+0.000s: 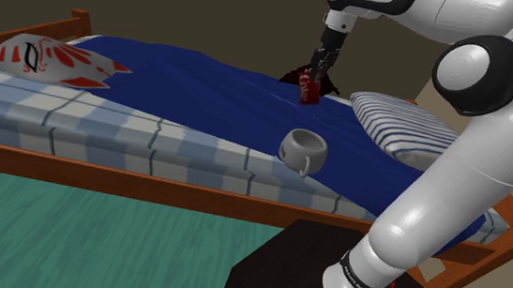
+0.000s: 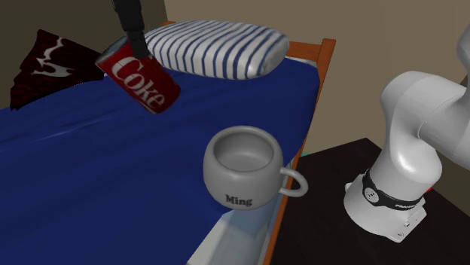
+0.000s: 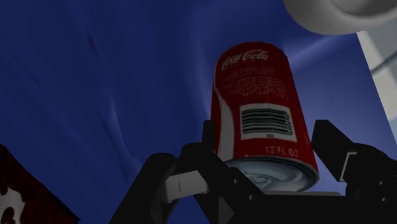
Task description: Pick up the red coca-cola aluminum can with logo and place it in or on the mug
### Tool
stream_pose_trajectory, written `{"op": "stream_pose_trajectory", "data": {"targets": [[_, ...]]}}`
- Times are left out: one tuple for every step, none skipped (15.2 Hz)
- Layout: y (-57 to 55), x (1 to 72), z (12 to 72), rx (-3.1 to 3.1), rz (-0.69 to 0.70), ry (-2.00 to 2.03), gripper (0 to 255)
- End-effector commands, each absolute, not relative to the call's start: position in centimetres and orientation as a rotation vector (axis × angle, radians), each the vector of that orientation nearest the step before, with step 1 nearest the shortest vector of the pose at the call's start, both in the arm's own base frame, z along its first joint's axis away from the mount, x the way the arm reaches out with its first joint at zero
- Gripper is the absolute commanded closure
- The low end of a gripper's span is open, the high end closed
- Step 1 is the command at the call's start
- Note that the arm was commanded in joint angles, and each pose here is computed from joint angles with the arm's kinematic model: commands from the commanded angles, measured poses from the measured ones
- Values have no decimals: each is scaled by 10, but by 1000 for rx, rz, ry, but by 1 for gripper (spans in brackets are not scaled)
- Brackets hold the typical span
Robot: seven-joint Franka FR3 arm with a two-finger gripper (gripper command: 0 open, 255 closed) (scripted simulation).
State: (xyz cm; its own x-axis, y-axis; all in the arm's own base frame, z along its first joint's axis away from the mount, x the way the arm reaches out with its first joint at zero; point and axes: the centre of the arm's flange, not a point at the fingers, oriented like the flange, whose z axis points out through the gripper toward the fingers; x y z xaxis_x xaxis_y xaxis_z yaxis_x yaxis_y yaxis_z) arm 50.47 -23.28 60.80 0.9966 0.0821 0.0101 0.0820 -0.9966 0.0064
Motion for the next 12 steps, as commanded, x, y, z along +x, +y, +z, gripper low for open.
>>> {"op": "stream_pose_trajectory", "data": {"targets": [[-233, 504, 619, 3133, 17, 129, 255], [-233, 504, 620, 3133, 17, 129, 255], [-225, 494, 623, 3133, 17, 129, 255], [-217, 484, 626, 3133, 17, 129, 255], [-209, 474, 628, 3133, 17, 129, 255], [-200, 464, 631, 3133, 17, 129, 255], [-192, 454, 633, 3133, 17, 129, 255], [-184, 444, 636, 3133, 17, 129, 255], [-176, 434, 638, 3133, 17, 129, 255], [-168, 424, 641, 3133, 17, 129, 255], [-160, 414, 643, 3133, 17, 129, 255], [-151, 404, 646, 3133, 17, 129, 255]]}}
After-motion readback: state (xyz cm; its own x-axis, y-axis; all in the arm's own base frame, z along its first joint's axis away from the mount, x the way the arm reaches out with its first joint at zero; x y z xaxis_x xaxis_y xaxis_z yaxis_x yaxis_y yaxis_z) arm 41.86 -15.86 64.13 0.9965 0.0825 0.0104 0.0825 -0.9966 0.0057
